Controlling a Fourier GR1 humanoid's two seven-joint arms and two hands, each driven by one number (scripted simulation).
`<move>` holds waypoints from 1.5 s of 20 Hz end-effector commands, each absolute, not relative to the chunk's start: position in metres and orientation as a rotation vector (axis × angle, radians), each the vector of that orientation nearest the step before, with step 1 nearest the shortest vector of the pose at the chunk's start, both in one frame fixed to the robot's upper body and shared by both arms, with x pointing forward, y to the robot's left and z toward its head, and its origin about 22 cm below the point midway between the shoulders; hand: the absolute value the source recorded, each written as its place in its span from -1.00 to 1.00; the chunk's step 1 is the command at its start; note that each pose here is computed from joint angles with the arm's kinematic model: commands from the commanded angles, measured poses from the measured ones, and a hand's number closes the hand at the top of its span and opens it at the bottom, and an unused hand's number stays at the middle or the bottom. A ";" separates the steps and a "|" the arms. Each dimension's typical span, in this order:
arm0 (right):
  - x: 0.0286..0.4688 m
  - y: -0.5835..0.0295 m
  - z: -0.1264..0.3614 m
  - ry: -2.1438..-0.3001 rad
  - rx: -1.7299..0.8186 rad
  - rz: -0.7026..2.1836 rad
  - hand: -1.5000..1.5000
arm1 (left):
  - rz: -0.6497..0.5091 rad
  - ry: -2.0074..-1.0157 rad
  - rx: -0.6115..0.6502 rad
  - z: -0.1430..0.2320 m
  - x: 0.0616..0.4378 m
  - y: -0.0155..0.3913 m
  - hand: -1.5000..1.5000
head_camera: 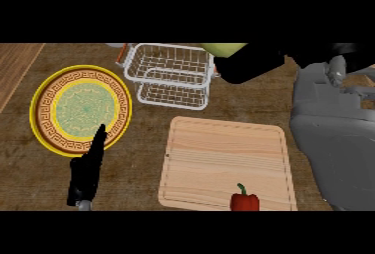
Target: Pick the lemon from the cutting board and place it in the tiered basket
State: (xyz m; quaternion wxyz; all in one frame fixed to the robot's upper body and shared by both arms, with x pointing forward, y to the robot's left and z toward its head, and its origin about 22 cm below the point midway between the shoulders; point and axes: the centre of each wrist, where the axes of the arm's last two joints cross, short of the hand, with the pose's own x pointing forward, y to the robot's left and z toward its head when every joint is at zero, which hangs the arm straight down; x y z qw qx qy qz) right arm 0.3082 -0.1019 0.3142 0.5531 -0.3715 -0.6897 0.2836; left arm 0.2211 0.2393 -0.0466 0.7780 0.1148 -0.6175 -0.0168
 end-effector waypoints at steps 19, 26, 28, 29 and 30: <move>0.422 -0.021 0.222 -1.460 -0.872 0.773 1.00 | -0.050 -1.321 0.223 -0.047 0.230 0.242 0.00; 0.437 -0.049 0.190 -1.440 -0.601 0.549 -1.00 | -0.048 -1.315 0.212 -0.038 0.229 0.237 0.00; 0.438 -0.044 0.194 -1.441 -0.531 0.503 -1.00 | -0.076 -1.324 0.212 -0.047 0.227 0.227 0.00; 0.438 -0.050 0.182 -1.468 -0.514 0.474 -1.00 | -0.079 -1.322 0.220 -0.061 0.210 0.214 0.00; 0.437 -0.050 0.188 -1.497 -0.466 0.440 -1.00 | -0.067 -1.302 0.231 -0.061 0.215 0.230 0.00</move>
